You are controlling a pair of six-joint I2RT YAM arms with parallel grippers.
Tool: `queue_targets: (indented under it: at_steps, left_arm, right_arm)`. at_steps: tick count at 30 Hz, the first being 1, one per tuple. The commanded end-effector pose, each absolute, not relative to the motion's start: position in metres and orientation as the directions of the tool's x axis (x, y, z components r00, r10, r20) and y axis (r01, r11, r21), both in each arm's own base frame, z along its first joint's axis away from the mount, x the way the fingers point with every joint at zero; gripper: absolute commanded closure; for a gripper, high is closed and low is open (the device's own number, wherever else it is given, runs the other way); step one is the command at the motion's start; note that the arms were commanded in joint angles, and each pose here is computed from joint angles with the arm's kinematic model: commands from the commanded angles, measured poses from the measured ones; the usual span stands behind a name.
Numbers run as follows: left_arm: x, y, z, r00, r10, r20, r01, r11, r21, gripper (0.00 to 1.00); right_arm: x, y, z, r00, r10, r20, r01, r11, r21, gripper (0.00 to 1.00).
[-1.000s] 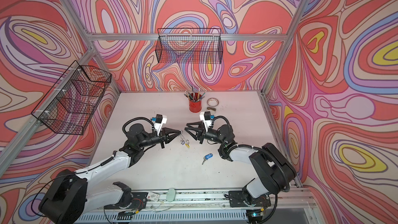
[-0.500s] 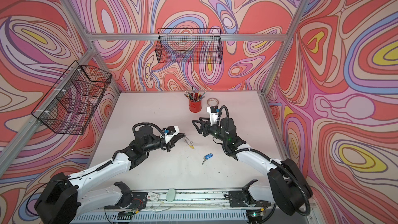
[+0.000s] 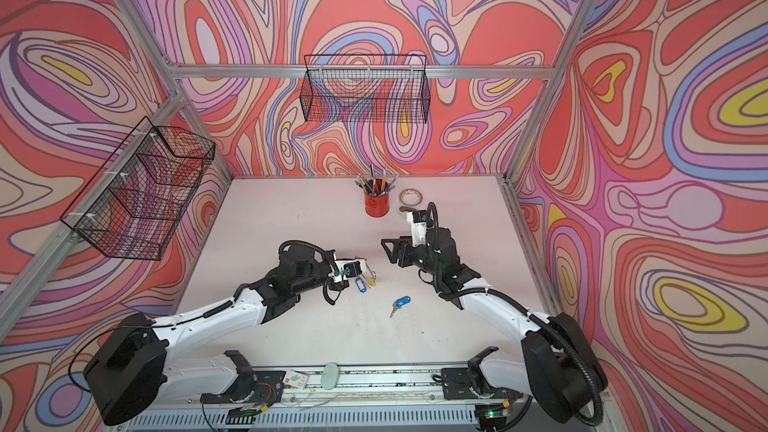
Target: Put the keys on the keyring
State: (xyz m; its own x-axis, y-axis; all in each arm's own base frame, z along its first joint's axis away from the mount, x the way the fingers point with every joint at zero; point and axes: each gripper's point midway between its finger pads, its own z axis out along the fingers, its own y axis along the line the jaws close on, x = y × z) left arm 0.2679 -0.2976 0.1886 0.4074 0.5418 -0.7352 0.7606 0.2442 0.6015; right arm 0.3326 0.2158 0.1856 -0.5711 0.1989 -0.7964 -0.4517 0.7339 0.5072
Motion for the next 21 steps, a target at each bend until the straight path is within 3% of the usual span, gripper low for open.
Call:
queue_targets:
  at_steps: [1,8,13,15,17,21]
  left_arm:
    - [0.272,-0.303,0.207,0.504,0.555,-0.662,0.686,0.208,0.697,1.00]
    - [0.271,-0.299,0.206,0.514,0.576,-0.636,0.671,0.193,0.716,1.00]
    - [0.273,-0.297,0.215,0.459,0.558,-0.691,0.697,0.256,0.670,1.00]
    - [0.274,-0.296,0.218,0.393,0.539,-0.745,0.739,0.297,0.605,1.00]
    - [0.277,-0.293,0.222,0.254,0.494,-0.832,0.802,0.373,0.466,1.00]
    - [0.284,-0.287,0.231,0.012,0.417,-0.909,0.855,0.466,0.226,1.00]
  right_arm:
    - [0.331,0.213,0.173,-0.591,0.205,-0.780,-0.451,0.718,0.530,0.22]
    - [0.334,0.218,0.177,-0.580,0.199,-0.790,-0.490,0.690,0.533,0.23]
    - [0.332,0.224,0.177,-0.574,0.183,-0.798,-0.531,0.658,0.533,0.23]
    - [0.330,0.228,0.181,-0.560,0.176,-0.809,-0.564,0.634,0.529,0.24]
    - [0.329,0.235,0.185,-0.555,0.155,-0.817,-0.601,0.604,0.524,0.26]
    - [0.328,0.244,0.192,-0.561,0.133,-0.817,-0.637,0.561,0.528,0.30]
